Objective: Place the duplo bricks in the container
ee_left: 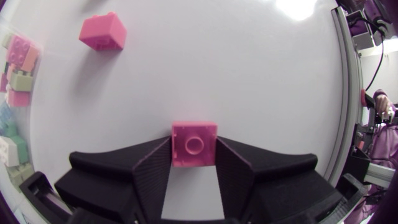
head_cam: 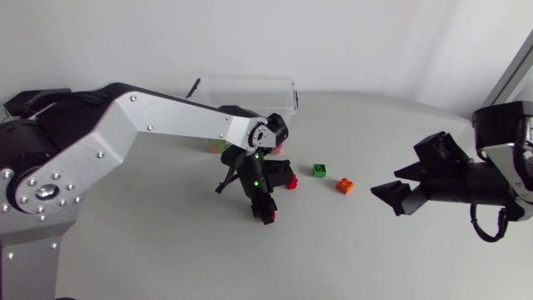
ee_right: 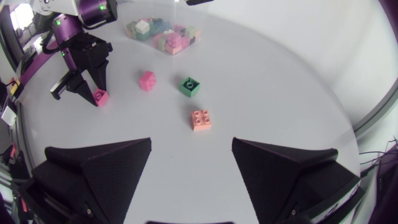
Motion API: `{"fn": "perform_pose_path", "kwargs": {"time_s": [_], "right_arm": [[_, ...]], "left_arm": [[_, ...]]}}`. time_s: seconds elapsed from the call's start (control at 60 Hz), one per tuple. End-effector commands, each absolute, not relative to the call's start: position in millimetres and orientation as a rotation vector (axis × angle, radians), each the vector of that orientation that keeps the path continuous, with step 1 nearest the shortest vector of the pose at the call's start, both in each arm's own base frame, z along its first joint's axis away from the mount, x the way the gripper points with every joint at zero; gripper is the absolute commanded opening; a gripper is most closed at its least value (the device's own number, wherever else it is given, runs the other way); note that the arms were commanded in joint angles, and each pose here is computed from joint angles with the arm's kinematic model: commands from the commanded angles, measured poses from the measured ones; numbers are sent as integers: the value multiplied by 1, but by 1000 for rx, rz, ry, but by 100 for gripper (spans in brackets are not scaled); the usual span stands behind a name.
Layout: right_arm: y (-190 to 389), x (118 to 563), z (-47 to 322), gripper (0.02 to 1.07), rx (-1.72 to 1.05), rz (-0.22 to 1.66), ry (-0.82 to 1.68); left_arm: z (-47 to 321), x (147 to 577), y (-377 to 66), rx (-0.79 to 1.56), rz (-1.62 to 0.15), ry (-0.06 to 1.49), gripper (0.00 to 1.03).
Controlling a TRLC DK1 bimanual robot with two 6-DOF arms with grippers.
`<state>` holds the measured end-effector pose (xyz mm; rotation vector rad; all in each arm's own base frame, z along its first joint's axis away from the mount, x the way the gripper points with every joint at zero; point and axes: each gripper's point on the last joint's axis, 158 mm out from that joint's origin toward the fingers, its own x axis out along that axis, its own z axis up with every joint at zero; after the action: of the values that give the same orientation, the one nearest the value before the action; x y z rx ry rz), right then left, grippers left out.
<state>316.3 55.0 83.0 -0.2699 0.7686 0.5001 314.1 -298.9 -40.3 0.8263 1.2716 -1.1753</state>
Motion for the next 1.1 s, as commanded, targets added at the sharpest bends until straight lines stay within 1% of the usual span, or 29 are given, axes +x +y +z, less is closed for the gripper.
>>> {"fn": "perform_pose_path", "kwargs": {"time_s": [0.0,0.183,0.367,0.5,0.55,0.6,0.733,0.833,1.0,1.033,1.083], "right_arm": [[63,326,75,96,-295,539,788],[71,347,52,96,-289,578,862],[80,366,21,96,-299,612,926],[80,379,-4,96,-331,621,970],[79,381,-11,92,-338,628,984],[78,387,-18,92,-347,624,992],[76,396,-29,91,-353,620,1004],[76,402,-36,91,-361,621,1015],[81,406,-43,74,-368,635,1025],[82,405,-44,69,-369,639,1029],[84,404,-44,59,-373,643,1029]], "left_arm": [[-43,314,-291,830,-1156,1305,31],[-5,323,-288,804,-1137,1249,31],[44,333,-290,769,-1114,1145,31],[86,352,-291,722,-1078,1044,31],[100,359,-292,695,-1072,1012,31],[113,367,-292,673,-1065,977,31],[141,384,-292,596,-1063,907,31],[154,401,-290,549,-1030,858,31],[169,428,-283,471,-975,792,31],[170,433,-282,457,-963,782,32],[174,440,-280,441,-945,763,32]]}}
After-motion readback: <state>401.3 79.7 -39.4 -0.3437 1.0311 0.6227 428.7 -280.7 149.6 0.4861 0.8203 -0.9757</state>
